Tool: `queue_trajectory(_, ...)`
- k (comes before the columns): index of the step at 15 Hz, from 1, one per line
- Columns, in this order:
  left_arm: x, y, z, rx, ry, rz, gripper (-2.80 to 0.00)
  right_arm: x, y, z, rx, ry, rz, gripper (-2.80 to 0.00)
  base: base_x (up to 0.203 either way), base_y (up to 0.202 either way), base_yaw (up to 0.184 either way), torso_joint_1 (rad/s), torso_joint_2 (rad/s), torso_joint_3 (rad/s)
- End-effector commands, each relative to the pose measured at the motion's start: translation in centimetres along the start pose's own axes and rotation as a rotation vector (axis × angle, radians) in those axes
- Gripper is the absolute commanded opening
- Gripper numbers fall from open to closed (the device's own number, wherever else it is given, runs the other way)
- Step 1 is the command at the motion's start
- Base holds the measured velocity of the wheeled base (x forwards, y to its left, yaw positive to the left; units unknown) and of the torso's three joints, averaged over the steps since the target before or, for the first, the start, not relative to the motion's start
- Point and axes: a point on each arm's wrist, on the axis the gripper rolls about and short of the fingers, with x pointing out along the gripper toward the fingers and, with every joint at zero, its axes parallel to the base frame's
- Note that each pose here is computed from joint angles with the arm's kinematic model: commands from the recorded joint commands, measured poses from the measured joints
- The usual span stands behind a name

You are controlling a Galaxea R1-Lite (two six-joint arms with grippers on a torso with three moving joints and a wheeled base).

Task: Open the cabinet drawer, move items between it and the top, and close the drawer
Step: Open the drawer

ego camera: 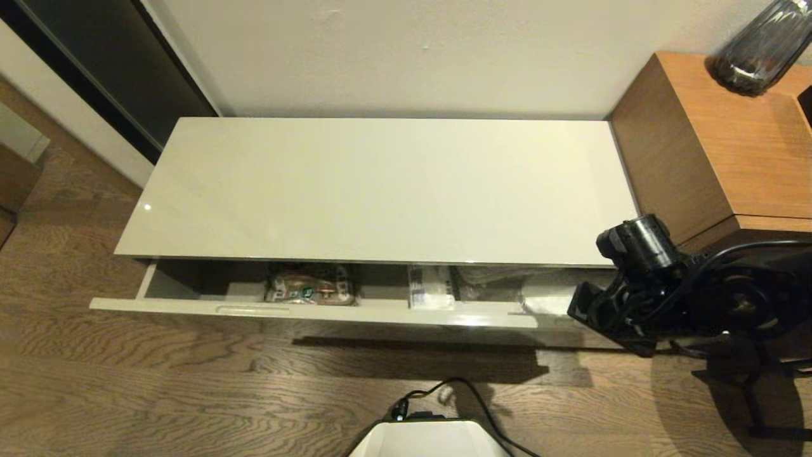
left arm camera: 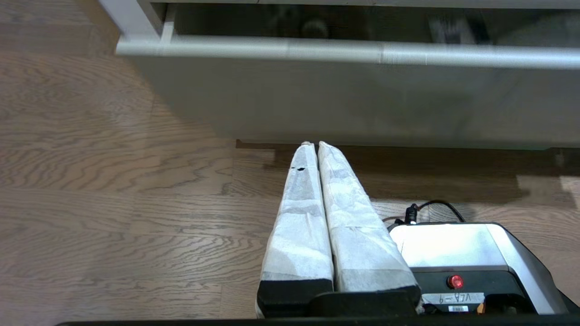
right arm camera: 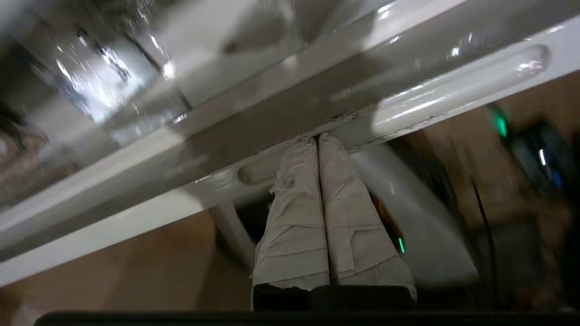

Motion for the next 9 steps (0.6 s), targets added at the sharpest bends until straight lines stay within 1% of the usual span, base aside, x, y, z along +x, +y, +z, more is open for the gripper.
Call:
queue_trajectory(1, 0.0, 0.0, 0.0, -0.001, 0.0, 0.0, -2.8, -2.5, -0.1, 1.0, 0.027, 0.002, 0.086, -2.8, 0.0, 0.0, 0.0, 0.0, 0.0, 0.0)
queue_trajectory(3, 0.0, 0.0, 0.0, -0.001, 0.001, 0.0, -2.8, -4.8, -0.5, 2.2, 0.052, 0.027, 0.158, -2.8, 0.0, 0.0, 0.0, 0.0, 0.0, 0.0)
queue_trajectory(4, 0.0, 0.0, 0.0, -0.001, 0.001, 0.0, -2.8, -5.2, -0.4, 2.5, 0.055, 0.023, 0.169, -2.8, 0.0, 0.0, 0.0, 0.0, 0.0, 0.0)
queue_trajectory(6, 0.0, 0.0, 0.0, -0.001, 0.001, 0.0, -2.8, -5.2, -0.3, 2.7, 0.06, 0.015, 0.171, -2.8, 0.0, 0.0, 0.0, 0.0, 0.0, 0.0)
queue_trajectory(9, 0.0, 0.0, 0.0, -0.001, 0.0, 0.0, -2.8, -4.1, -0.5, 3.0, 0.072, 0.02, 0.144, -2.8, 0.0, 0.0, 0.0, 0.0, 0.0, 0.0)
